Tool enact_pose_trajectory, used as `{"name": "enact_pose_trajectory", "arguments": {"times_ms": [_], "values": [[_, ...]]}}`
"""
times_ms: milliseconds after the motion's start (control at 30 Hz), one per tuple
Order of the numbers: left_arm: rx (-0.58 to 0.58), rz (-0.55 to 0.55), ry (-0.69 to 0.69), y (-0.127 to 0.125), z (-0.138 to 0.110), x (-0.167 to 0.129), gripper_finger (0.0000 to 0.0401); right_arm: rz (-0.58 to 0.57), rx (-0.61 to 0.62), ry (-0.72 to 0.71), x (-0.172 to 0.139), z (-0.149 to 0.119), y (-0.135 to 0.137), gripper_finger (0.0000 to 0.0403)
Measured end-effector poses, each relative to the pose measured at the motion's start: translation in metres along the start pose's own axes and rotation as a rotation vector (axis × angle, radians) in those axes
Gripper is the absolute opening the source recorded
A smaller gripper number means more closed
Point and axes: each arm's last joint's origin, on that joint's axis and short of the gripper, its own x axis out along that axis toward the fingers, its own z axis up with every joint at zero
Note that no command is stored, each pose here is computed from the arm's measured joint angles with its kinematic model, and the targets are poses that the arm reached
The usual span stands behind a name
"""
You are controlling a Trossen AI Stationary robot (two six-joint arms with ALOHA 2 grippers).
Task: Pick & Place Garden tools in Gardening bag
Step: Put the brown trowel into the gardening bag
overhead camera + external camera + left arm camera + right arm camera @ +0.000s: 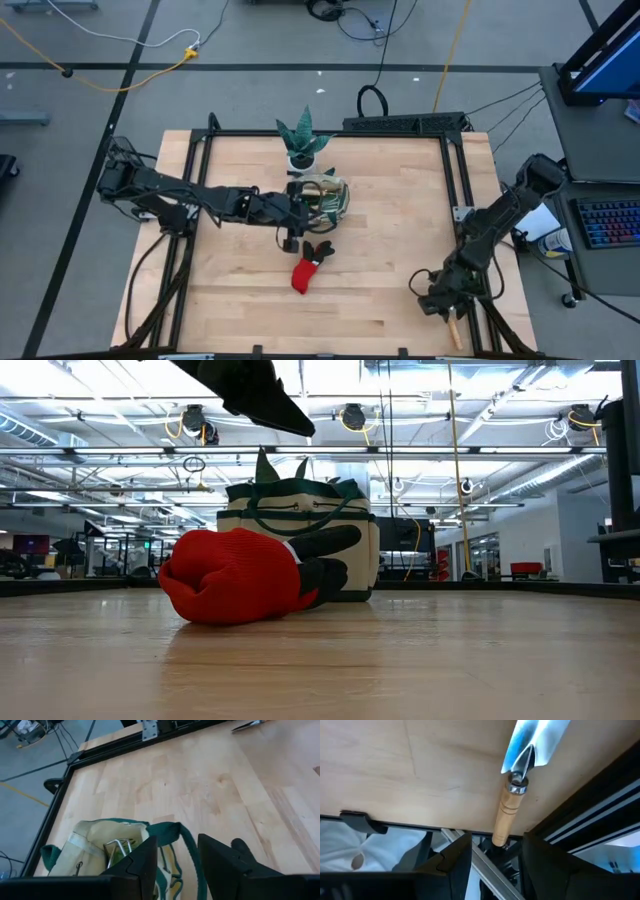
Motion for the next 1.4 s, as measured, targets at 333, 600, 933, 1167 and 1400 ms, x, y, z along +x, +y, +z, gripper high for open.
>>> {"name": "enact_pose_trajectory", "arguments": {"times_ms": [333,600,933,1167,1400], "values": [[-0.026,0.037,0.012,0.014,-0.003,0.003,0.0147,-0.033,0.002,-0.052,0.002,0.003,-0.006,0.0166],[-0.05,0.068,0.022,0.026,-0.006,0.004,0.0147,0.012,-0.02,-0.194,-0.014,-0.029,0.004,0.0166],[-0.092,0.085,0.027,0.032,-0.008,0.005,0.0147,-0.047,-0.052,-0.337,-0.019,-0.049,-0.01,0.0166],[-0.095,0.085,0.027,0.032,-0.008,0.005,0.0147,-0.048,-0.093,-0.387,-0.012,-0.05,-0.015,0.0166],[-0.117,0.088,0.021,0.032,-0.008,0.005,0.0147,-0.053,-0.112,-0.37,0.002,-0.049,-0.008,0.0166]]}}
